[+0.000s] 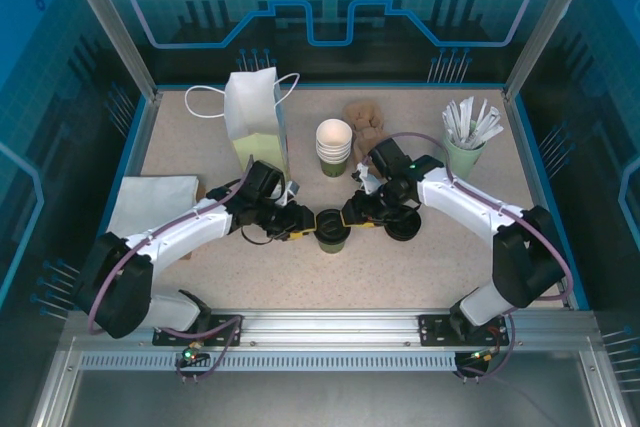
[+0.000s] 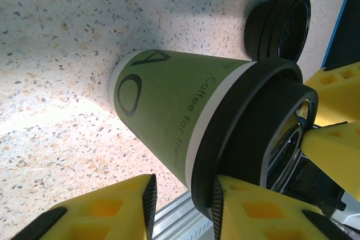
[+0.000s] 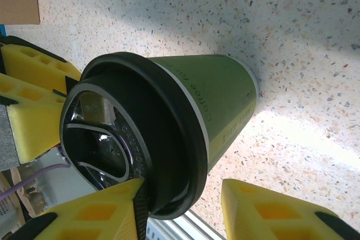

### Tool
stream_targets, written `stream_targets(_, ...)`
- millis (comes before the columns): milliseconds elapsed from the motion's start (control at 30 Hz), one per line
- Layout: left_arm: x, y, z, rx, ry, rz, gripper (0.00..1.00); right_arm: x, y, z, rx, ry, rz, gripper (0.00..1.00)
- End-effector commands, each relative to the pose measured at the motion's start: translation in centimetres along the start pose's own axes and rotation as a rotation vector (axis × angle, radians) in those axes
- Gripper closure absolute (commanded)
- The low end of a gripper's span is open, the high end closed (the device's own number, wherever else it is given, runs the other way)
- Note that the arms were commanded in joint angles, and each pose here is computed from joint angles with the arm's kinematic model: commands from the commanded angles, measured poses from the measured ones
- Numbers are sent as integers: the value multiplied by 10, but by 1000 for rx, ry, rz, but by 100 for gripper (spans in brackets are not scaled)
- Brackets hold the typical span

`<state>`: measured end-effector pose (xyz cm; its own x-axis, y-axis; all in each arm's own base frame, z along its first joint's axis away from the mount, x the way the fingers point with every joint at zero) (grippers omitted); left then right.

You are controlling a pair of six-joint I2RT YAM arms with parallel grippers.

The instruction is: Pack the takeout coffee

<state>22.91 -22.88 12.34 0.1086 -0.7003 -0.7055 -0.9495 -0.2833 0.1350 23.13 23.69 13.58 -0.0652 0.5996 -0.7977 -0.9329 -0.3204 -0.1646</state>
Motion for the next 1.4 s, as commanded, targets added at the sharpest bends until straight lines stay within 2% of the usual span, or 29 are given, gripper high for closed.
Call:
stream_targets(0,8,4,33,-37,-112,19,70,8,15,-14,28,82,85,62)
stream_targets(333,13,8,52,-53,-164,34,75,21,33,-31,78,135,191,65)
stream_targets(667,17,11,67,-67,-200,40,75,27,50,-49,110,205,268,68)
stream_targets(1000,16,7,58,-57,-184,31,75,22,44,-49,97,230,252,68)
stream_targets(1367,18,7,62,-54,-196,30,75,38,63,-67,115,281,353,68)
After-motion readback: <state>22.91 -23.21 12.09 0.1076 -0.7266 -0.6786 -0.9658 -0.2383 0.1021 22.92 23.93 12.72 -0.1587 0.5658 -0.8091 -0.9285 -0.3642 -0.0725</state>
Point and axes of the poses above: each hand's point on the last joint's axis, 136 mm out from that joint toward the fingers, its own x axis out along the fingers, its own z axis along the line the jaws close on, y = z × x, the point moved 2 cm from there along -x, back along the fingers, and after that the axes turned 10 degrees about -x, right-handed, at the moved point
